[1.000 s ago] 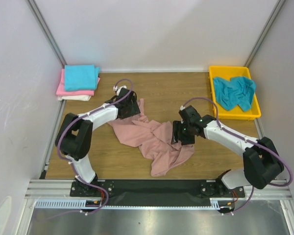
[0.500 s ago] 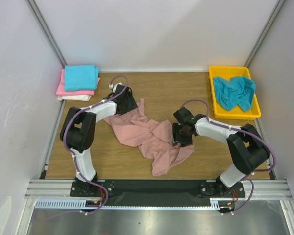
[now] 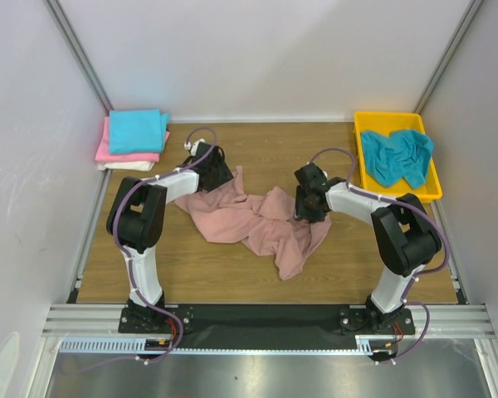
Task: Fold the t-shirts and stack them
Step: Flatten the tshirt out
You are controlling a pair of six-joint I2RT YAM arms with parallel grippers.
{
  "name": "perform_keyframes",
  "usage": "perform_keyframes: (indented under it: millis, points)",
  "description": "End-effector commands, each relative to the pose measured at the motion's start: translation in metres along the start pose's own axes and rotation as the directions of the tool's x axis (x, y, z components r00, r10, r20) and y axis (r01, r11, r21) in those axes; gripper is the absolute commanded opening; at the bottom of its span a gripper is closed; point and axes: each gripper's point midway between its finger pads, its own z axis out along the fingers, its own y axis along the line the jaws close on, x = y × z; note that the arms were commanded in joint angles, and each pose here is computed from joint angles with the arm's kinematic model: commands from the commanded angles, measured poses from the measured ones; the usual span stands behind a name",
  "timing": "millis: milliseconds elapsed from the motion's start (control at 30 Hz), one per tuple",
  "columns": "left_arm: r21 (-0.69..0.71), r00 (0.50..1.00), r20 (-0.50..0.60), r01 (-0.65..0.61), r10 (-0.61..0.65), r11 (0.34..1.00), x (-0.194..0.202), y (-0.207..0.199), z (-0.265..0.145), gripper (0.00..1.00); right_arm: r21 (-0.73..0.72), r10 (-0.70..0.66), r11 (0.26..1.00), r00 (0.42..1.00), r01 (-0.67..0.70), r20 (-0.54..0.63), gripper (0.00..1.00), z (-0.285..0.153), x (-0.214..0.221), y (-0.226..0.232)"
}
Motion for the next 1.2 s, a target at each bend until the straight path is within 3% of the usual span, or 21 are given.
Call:
perform_keyframes:
  millis: [0,267,433,533,667,800,967,1167]
  points:
    - [0.028,0.994,0.085,0.063,-0.065,0.998,-0.031,-0.013,0.003,0.63,0.079,-0.004,0.997,0.998,-0.001,0.064,0.50,0.012,-0.024,-0.021]
    - [0.035,0.989,0.109,0.096,-0.099,0.995,-0.035,-0.012,0.010,0.45,0.081,-0.003,0.997,0.998,-0.001,0.058,0.50,0.011,-0.028,-0.021]
    - [0.018,0.988,0.112,0.101,-0.102,0.995,-0.035,-0.008,0.015,0.41,0.087,-0.002,0.996,0.999,-0.002,0.049,0.49,0.012,-0.026,-0.023]
    - [0.001,0.988,0.108,0.113,-0.112,0.994,-0.035,-0.001,0.020,0.28,0.091,0.001,0.996,0.999,-0.005,0.051,0.49,0.011,-0.027,-0.025]
    - [0.007,0.989,0.101,0.106,-0.107,0.994,-0.041,0.000,0.017,0.00,0.076,0.031,0.996,0.997,-0.036,0.066,0.46,0.007,-0.037,-0.030]
    - [-0.021,0.986,0.154,0.076,-0.072,0.997,-0.056,0.003,-0.004,0.00,0.051,0.048,0.997,0.994,-0.054,0.098,0.42,0.010,-0.051,-0.032]
    - [-0.030,0.968,0.217,0.137,-0.127,0.990,-0.069,0.009,-0.050,0.00,0.117,-0.015,0.993,0.993,0.001,0.120,0.41,0.022,-0.074,-0.037]
    - [-0.162,0.946,0.263,0.239,-0.192,0.957,-0.049,0.059,-0.093,0.00,0.091,-0.029,0.996,0.983,0.012,0.181,0.41,0.017,-0.109,-0.032]
